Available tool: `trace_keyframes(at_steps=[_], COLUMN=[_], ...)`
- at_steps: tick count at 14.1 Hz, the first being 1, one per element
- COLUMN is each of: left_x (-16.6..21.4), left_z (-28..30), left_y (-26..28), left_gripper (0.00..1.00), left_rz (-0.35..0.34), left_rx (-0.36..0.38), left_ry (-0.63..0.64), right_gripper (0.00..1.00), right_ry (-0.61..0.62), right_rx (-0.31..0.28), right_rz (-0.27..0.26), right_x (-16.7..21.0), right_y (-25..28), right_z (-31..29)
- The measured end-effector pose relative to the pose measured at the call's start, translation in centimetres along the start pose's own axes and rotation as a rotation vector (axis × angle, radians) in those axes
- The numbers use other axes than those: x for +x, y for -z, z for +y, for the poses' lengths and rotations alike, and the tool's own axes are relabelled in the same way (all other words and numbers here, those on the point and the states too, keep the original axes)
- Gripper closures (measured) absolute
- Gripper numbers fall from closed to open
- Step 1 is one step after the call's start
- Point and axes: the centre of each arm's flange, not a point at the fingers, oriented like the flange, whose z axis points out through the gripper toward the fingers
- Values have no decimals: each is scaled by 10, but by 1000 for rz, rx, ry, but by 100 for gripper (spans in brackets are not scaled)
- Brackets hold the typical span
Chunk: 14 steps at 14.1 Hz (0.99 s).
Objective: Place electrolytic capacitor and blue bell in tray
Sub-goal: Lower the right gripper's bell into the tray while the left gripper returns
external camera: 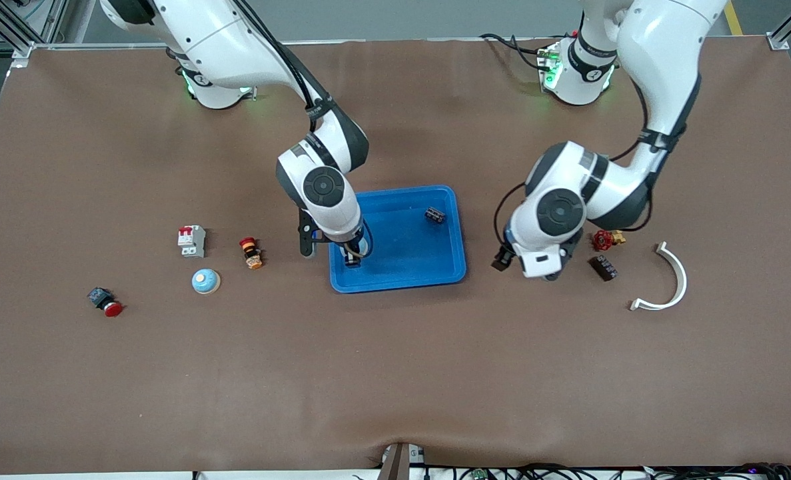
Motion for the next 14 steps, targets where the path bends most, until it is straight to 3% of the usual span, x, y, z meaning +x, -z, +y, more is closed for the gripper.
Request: trace_keyframes(at_steps=[6,11,12,14], left_x=[95,151,164,186], left_z=[-26,-48,-55,-67], left_y=[-26,-45,-48,-52], left_gripper=[3,6,6,7], left_rz=[96,84,81,79], left_rx=[61,86,79,75], left_ry=[-49,-146,-167,-199], right_gripper=[31,31,26,7], right_ry=[-4,-3,-1,6], right_rx=[16,21,22,38], right_rz=[18,18,19,12], right_x=[4,3,2,-1], right_y=[-32,-36,-36,-29], right_z=[-21,-25,-25,-30])
